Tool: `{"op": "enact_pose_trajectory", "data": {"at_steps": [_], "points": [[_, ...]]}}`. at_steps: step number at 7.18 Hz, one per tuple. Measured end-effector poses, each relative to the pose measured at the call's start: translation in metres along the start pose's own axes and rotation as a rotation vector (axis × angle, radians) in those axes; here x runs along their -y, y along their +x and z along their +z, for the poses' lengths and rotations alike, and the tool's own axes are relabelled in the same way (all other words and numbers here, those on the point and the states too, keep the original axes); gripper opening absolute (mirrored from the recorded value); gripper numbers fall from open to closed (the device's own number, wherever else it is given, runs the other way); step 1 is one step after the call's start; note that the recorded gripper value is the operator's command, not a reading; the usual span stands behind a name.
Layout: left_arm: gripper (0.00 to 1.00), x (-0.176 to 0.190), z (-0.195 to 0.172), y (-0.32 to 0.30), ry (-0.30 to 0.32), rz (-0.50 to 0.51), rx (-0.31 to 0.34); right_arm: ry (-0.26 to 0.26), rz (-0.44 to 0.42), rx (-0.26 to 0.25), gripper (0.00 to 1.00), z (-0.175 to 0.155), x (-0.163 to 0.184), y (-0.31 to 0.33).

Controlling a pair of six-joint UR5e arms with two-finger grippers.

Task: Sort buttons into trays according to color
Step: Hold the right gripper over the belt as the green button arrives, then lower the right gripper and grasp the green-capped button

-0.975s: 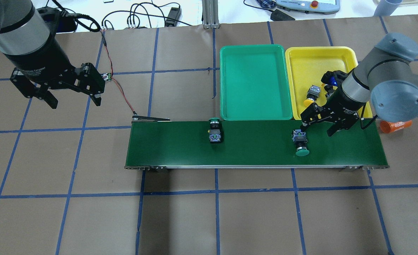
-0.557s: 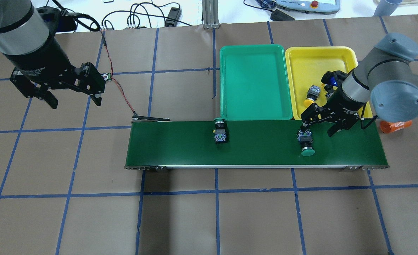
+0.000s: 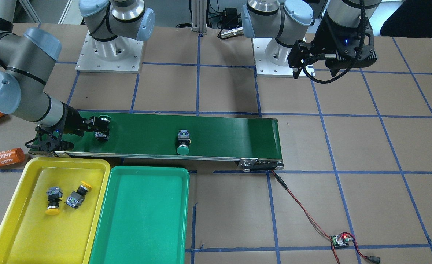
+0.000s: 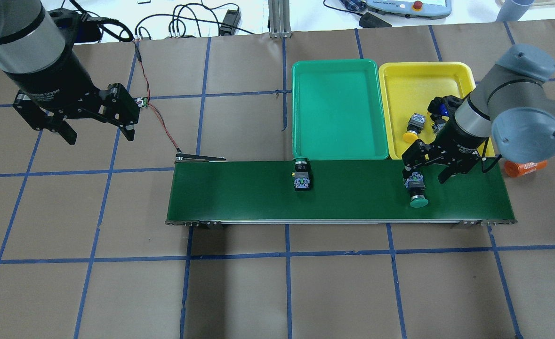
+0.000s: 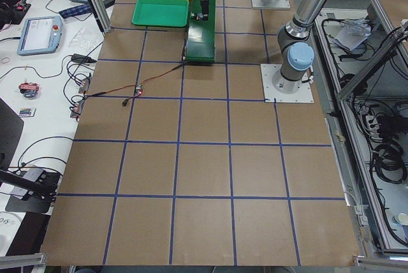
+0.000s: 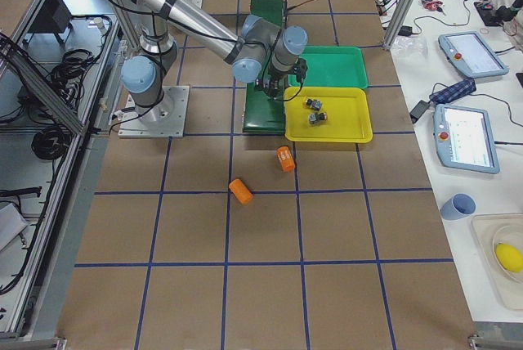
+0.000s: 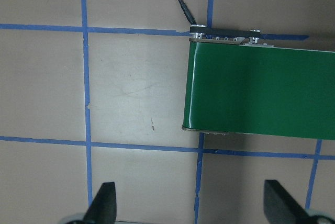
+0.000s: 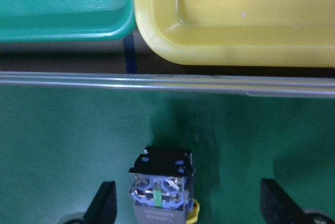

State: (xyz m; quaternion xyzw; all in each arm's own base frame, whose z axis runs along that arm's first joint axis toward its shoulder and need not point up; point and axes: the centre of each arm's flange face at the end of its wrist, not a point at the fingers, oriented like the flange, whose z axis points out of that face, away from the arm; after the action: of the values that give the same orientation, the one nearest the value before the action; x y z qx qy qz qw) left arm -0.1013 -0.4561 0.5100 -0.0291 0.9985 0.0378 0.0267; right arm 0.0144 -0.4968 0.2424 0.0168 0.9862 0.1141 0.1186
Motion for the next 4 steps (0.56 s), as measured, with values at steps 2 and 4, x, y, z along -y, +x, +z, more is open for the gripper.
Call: {"op": "enact_pose_trajectory", "data": {"at_steps": [2,4], "points": [[1.0,0.0,0.0002,-0.0001,-0.001,0.0,0.001,-0.013,-0.001,-0.017,0.67,0.0039,-0.0027,0.0019],[1.0,-0.0017,-0.0007,-0.0003,0.0,0.0,0.002,-0.015,-0.005,-0.02,0.0,0.0045,-0.0029,0.0023]]}}
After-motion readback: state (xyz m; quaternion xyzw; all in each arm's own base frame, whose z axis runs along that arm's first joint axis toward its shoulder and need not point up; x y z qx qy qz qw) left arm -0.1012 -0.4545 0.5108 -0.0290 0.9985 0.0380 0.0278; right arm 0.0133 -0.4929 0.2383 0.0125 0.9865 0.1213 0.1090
